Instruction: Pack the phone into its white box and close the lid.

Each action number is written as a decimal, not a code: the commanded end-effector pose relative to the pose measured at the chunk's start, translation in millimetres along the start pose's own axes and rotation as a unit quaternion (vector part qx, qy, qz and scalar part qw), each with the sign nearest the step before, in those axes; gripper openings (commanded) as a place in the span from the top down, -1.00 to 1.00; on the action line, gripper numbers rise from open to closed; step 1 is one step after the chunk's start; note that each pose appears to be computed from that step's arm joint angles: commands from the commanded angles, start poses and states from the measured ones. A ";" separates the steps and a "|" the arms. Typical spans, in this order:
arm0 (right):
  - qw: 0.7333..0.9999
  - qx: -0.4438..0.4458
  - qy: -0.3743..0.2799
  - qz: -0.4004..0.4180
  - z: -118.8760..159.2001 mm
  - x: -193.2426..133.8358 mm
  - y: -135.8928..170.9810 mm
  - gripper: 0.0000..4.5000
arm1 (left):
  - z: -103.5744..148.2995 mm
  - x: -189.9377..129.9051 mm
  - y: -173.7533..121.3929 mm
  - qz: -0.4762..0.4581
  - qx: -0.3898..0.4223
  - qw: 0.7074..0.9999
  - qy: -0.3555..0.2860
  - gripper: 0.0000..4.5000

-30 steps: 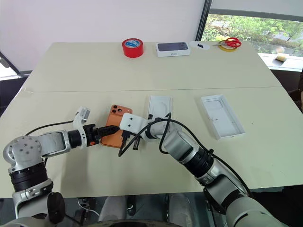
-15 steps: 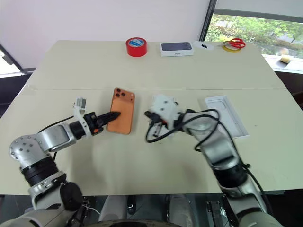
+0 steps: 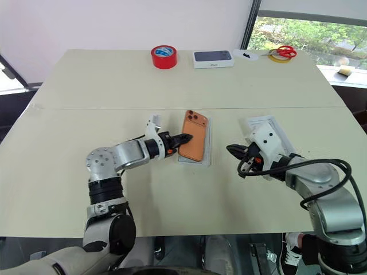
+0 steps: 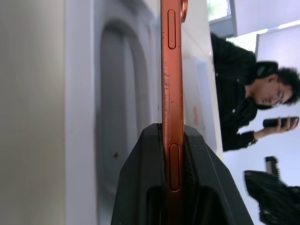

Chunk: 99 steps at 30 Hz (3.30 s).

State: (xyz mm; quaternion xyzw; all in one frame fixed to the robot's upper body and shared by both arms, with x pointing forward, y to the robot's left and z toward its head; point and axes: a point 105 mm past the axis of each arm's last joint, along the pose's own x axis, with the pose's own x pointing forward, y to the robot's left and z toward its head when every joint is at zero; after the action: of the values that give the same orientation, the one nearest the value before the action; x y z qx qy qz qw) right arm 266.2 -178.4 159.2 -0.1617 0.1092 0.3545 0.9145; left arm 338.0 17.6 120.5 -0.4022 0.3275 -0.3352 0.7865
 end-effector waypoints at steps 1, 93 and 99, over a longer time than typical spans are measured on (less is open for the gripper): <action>0.999 -0.028 -0.010 -0.023 6.0 -9.5 -1.4 1.00 | 9.3 6.9 -18.2 -0.028 0.022 0.999 -0.014 0.99; 0.979 -0.035 0.144 -0.141 -30.5 -50.4 -67.7 -0.47 | -24.1 -0.6 -35.0 -0.092 0.456 0.874 0.141 1.00; 0.967 0.089 0.182 -0.155 -33.1 -27.3 -87.8 -0.47 | -11.0 -24.4 -43.0 -0.157 0.567 0.805 0.071 1.00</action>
State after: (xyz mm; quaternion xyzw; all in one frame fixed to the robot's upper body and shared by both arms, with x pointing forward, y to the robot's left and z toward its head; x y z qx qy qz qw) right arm 303.4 -271.1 163.8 -0.1766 0.2476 0.1611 0.9389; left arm 312.7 17.5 142.1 0.0712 0.1347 -0.5820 0.7988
